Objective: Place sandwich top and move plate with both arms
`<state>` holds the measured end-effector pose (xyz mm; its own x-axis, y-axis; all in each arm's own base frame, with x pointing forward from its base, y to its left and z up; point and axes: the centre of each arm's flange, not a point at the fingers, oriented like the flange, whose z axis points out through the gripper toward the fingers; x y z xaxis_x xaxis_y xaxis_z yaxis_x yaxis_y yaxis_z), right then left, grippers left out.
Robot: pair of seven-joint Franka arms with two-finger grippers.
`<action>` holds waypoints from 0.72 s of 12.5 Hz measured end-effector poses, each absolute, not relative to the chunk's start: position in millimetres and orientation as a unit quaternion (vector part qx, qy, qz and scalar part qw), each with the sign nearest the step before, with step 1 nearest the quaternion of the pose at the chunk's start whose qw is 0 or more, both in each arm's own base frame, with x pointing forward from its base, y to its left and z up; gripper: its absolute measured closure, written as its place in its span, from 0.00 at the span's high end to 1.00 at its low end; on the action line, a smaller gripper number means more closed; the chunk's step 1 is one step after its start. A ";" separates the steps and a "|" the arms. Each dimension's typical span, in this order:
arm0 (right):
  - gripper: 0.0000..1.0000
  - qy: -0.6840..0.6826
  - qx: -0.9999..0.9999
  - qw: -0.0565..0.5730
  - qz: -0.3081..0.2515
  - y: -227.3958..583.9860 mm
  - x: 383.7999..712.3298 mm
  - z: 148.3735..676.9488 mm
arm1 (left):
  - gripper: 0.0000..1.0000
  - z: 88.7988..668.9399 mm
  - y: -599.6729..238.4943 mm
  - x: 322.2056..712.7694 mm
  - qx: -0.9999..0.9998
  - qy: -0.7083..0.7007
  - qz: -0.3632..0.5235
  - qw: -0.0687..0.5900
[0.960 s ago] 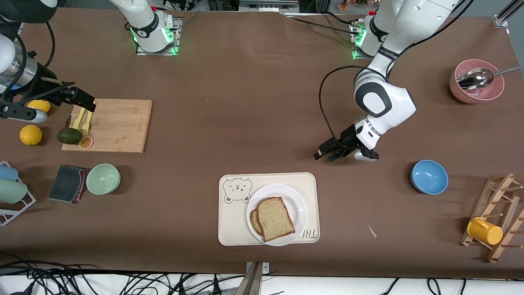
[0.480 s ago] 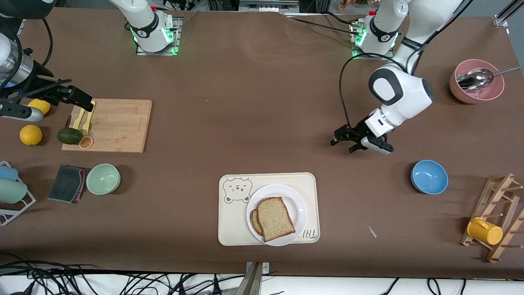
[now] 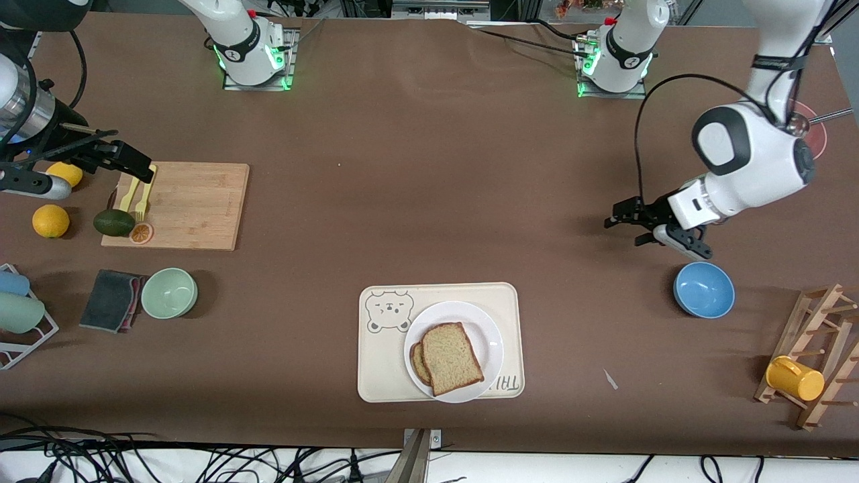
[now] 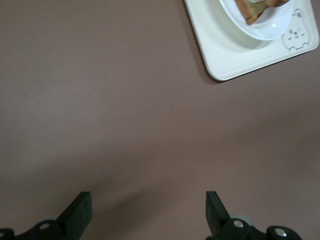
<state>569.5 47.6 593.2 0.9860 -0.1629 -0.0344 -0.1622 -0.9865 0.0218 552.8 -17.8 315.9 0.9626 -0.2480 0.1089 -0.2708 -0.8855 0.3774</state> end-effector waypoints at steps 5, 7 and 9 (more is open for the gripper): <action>1.00 -0.072 0.997 0.010 -0.024 60.3 572.4 584.9 | 1.00 397.6 -14.8 567.0 0.994 -0.045 -0.010 0.100; 1.00 -0.069 0.997 0.011 -0.027 64.0 574.0 580.7 | 1.00 418.3 -12.5 559.4 0.997 0.006 -0.022 0.074; 1.00 -0.069 0.997 0.011 -0.029 64.0 574.7 579.0 | 1.00 439.1 -8.6 547.8 0.997 0.055 -0.034 0.034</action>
<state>574.7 64.0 579.0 0.9888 -0.1383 -0.0555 -0.1370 -0.9902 0.0261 547.8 -8.6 439.1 0.9918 0.1067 -0.0706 0.1112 -0.9917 0.0639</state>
